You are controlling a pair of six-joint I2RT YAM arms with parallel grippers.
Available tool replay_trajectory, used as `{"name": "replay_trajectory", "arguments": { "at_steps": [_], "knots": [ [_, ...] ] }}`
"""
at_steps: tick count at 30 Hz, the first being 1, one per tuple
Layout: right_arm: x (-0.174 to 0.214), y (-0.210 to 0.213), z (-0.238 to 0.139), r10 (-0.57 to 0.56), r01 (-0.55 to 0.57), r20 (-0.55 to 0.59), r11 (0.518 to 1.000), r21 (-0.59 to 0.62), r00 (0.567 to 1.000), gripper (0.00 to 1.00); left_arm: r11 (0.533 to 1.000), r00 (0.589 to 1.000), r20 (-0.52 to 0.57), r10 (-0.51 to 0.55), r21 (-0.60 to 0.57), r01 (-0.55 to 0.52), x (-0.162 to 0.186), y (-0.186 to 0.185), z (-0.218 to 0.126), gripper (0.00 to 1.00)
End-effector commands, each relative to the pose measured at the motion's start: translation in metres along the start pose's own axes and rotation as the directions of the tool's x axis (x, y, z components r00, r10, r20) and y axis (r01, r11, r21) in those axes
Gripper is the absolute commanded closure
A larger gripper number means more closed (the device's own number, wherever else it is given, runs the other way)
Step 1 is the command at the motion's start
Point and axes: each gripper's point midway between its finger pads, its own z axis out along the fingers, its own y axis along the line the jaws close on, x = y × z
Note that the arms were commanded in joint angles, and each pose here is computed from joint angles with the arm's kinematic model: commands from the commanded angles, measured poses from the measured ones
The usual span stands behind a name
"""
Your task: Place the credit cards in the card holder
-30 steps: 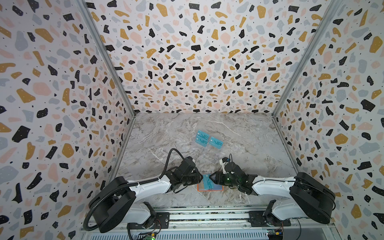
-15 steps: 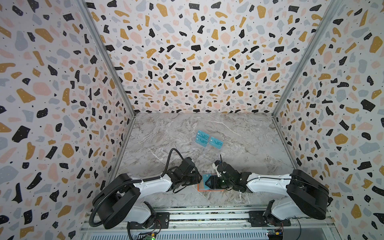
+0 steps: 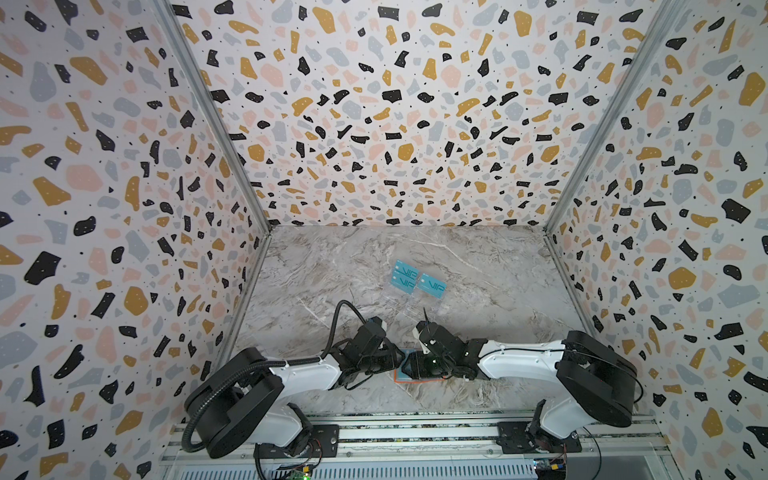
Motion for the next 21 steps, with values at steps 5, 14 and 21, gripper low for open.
{"name": "replay_trajectory", "arguments": {
  "at_steps": [5,14,21],
  "knots": [
    [-0.004,0.013,0.005,-0.067,0.067,-0.016,0.998,-0.012,0.998,0.47,0.999,1.0,-0.015,-0.012,0.029,0.012,0.006,-0.002,-0.001,0.58],
    [-0.005,0.009,-0.008,-0.128,0.128,0.003,0.992,0.014,0.992,0.46,0.999,1.0,-0.01,-0.009,-0.045,0.008,-0.002,0.002,0.002,0.58],
    [0.0,-0.01,-0.016,-0.158,0.159,-0.042,0.986,0.047,0.987,0.41,0.994,0.999,0.049,0.025,-0.111,-0.019,-0.021,-0.002,-0.011,0.53]
  ]
}}
